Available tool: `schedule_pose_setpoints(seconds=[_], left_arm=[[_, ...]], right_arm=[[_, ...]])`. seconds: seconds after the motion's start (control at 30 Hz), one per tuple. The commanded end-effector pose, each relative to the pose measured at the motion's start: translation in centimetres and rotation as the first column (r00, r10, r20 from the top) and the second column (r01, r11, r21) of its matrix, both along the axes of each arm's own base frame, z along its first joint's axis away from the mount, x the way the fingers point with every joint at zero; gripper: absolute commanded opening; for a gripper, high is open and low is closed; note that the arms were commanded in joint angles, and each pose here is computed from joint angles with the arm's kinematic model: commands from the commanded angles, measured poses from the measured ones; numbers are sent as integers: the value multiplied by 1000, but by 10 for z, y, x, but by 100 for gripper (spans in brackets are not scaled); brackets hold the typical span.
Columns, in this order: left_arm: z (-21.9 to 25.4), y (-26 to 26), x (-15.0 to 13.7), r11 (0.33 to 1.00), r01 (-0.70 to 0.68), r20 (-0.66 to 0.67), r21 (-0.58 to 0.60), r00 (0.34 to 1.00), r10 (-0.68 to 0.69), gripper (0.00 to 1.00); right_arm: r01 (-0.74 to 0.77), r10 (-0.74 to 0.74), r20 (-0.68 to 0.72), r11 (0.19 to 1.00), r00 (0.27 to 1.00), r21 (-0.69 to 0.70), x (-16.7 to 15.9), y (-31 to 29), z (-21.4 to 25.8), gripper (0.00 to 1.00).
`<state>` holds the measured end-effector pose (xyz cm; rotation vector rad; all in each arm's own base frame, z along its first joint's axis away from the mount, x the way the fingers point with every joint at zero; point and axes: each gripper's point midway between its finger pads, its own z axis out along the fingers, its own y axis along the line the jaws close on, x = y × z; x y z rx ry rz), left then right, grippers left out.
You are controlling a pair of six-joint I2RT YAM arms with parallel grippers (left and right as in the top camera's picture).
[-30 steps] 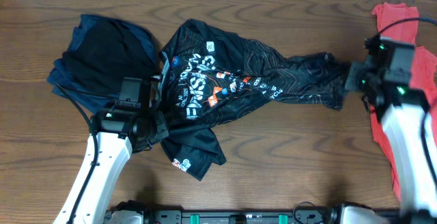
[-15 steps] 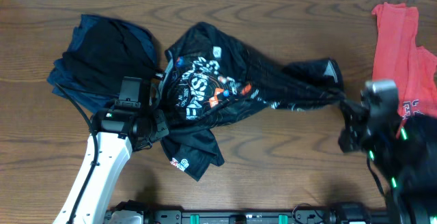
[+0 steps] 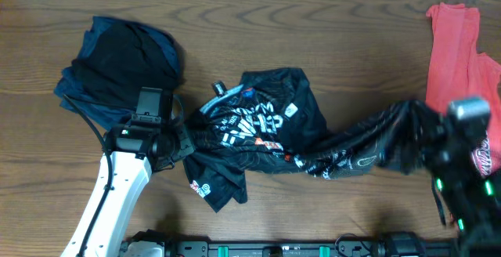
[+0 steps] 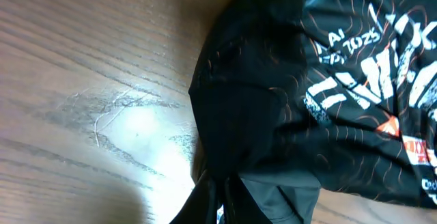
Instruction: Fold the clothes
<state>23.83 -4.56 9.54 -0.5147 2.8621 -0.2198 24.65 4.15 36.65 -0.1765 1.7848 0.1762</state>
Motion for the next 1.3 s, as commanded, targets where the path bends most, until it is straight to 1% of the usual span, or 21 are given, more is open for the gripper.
schedule_pose_setpoints(seconds=[0.0, 0.1, 0.2, 0.23, 0.3, 0.33, 0.37, 0.43, 0.5, 0.63, 0.67, 0.73, 0.8, 0.87, 0.9, 0.97, 1.03, 1.1, 1.17, 1.23, 1.27], left_arm=[[3, 3, 5, 1000, 8, 23, 17, 1000, -8, 6], [4, 3, 8, 1000, 7, 35, 15, 999, -8, 6], [5, 2, 13, 1000, 7, 54, 13, 998, -8, 6], [6, 2, 15, 1000, 7, 63, 12, 998, -7, 6], [7, 1, 18, 1000, 6, 75, 10, 997, -7, 6], [7, 1, 19, 1000, 6, 79, 9, 997, -7, 6], [7, 1, 19, 1000, 6, 80, 10, 997, -7, 6], [7, 1, 19, 1000, 6, 78, 10, 997, -7, 6], [7, 1, 19, 1000, 6, 79, 10, 997, -7, 6], [8, 1, 20, 1000, 6, 86, 9, 996, -7, 6], [8, 1, 21, 1000, 6, 87, 9, 996, -7, 6], [8, 1, 21, 1000, 4, 90, 7, 996, -4, 6], [8, 1, 21, 1000, 3, 89, 7, 996, -4, 6], [8, 1, 21, 1000, 3, 89, 7, 996, -4, 6], [8, 1, 21, 1000, 4, 89, 7, 996, -4, 6], [8, 1, 21, 1000, 4, 89, 7, 996, -4, 7], [8, 1, 21, 1000, 4, 89, 7, 996, -4, 6], [7, 1, 20, 1000, 4, 83, 8, 997, -4, 6], [7, 1, 18, 1000, 4, 78, 9, 997, -4, 6], [7, 1, 18, 1000, 4, 77, 9, 997, -4, 7], [7, 1, 19, 1000, 4, 78, 8, 997, -4, 7]], right_arm=[[81, -85, -68, 994, 994, -67, 47, -13, -20, 1], [167, -174, -71, 982, 982, -94, 100, -26, -34, 1], [321, -328, -43, 939, 944, -126, 156, -57, -53, 1], [453, -458, -16, 882, 889, -128, 179, -85, -63, 1], [661, -663, -25, 748, 748, -66, 195, -131, -82, 4], [717, -718, -58, 696, 694, -42, 201, -146, -95, 5], [731, -731, -100, 681, 675, -43, 208, -154, -109, 9], [711, -710, -193, 699, 677, -79, 225, -160, -138, 19], [695, -696, -268, 710, 666, -116, 234, -166, -159, 26], [703, -710, -329, 693, 623, -163, 231, -178, -170, 28], [701, -710, -343, 692, 616, -173, 227, -180, -170, 31], [695, -710, -375, 690, 596, -202, 216, -180, -174, 42], [681, -708, -423, 690, 566, -243, 202, -180, -182, 57], [661, -700, -472, 696, 535, -282, 188, -177, -192, 69], [646, -689, -497, 705, 528, -291, 184, -175, -197, 72], [605, -651, -567, 735, 505, -306, 171, -166, -211, 75], [559, -608, -639, 766, 471, -318, 156, -156, -224, 75], [512, -559, -715, 796, 420, -322, 137, -145, -237, 76], [481, -523, -764, 816, 378, -320, 123, -137, -245, 79], [455, -492, -787, 836, 372, -307, 118, -131, -248, 82], [423, -460, -798, 859, 389, -289, 119, -126, -248, 83]])
